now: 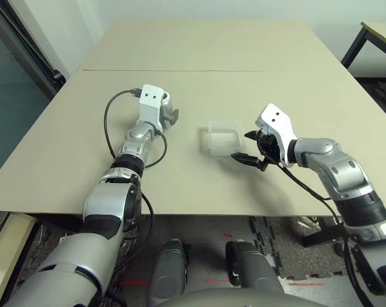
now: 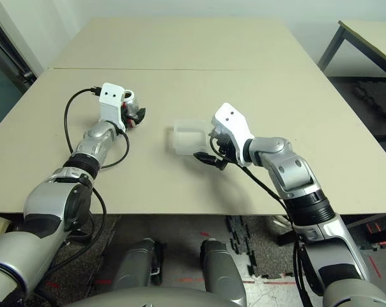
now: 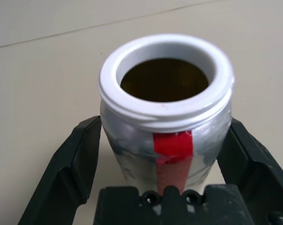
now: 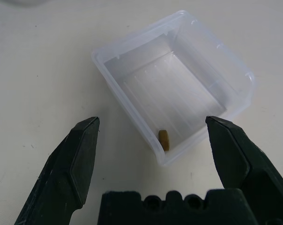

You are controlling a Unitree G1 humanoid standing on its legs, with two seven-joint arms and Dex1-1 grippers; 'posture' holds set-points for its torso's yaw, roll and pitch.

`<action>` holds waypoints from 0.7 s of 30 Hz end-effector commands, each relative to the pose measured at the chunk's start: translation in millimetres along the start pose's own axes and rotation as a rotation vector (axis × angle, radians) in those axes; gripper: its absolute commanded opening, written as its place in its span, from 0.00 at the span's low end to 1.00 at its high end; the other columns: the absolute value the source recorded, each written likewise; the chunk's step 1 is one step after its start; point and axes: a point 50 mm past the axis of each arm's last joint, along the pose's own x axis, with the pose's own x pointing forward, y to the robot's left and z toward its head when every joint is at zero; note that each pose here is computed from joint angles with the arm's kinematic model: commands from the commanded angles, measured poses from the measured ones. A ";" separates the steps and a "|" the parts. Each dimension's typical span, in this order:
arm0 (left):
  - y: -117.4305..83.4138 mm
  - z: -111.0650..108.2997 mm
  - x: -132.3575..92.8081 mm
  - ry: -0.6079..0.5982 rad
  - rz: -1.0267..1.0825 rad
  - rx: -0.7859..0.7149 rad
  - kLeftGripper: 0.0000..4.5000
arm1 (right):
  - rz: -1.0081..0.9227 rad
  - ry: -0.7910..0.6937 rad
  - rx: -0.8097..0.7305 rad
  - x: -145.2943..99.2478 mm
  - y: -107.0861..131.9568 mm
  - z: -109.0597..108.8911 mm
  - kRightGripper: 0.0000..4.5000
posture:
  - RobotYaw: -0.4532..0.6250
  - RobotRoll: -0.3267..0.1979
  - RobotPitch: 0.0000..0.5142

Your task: Pour the medicine from the bottle into the box.

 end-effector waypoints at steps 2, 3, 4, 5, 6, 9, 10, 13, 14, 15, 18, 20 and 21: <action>-6.8 -4.7 -4.5 -0.005 -0.037 -0.028 1.00 | 0.008 0.003 0.004 0.5 3.6 -1.8 1.00 | 0.46 0.62 0.22; -7.7 -6.2 -6.6 -0.005 -0.042 -0.030 1.00 | 0.008 0.004 0.006 0.4 4.2 -2.3 1.00 | 0.46 0.62 0.22; -8.5 -8.1 -9.2 -0.003 -0.046 -0.036 1.00 | 0.009 0.005 0.008 0.1 4.6 -2.9 1.00 | 0.46 0.62 0.23; -8.8 -10.1 -12.5 -0.001 -0.049 -0.039 1.00 | 0.009 0.005 0.010 -0.4 4.9 -3.4 1.00 | 0.46 0.62 0.23; -8.7 -11.7 -15.7 0.003 -0.048 -0.046 1.00 | 0.009 0.006 0.011 -0.7 5.1 -3.8 1.00 | 0.46 0.62 0.23; -7.0 -11.6 -24.6 0.008 -0.039 -0.067 1.00 | 0.009 0.008 0.013 -1.7 5.3 -4.4 1.00 | 0.46 0.62 0.24; -5.5 -9.8 -28.2 0.002 -0.031 -0.067 1.00 | 0.009 0.008 0.014 -1.9 5.4 -4.4 1.00 | 0.47 0.62 0.24; -1.0 -5.0 -38.4 -0.009 -0.006 -0.069 1.00 | 0.008 0.009 0.016 -2.5 5.4 -4.5 1.00 | 0.47 0.62 0.24; 0.2 -3.8 -41.3 -0.011 0.001 -0.068 1.00 | 0.008 0.009 0.017 -2.6 5.3 -4.7 1.00 | 0.47 0.62 0.23; 2.3 -2.7 -45.1 -0.013 0.012 -0.071 1.00 | 0.008 0.009 0.017 -2.2 5.5 -4.8 1.00 | 0.48 0.62 0.23; 6.9 -0.1 -56.6 -0.016 0.035 -0.081 1.00 | 0.009 0.006 0.021 -1.0 6.0 -4.3 1.00 | 0.48 0.62 0.23; 6.8 0.7 -63.6 -0.013 0.036 -0.084 1.00 | 0.008 0.005 0.023 -1.0 5.8 -4.3 1.00 | 0.48 0.62 0.23; 6.4 1.2 -66.9 -0.012 0.035 -0.085 1.00 | 0.006 0.004 0.024 -1.2 5.6 -4.5 1.00 | 0.49 0.62 0.23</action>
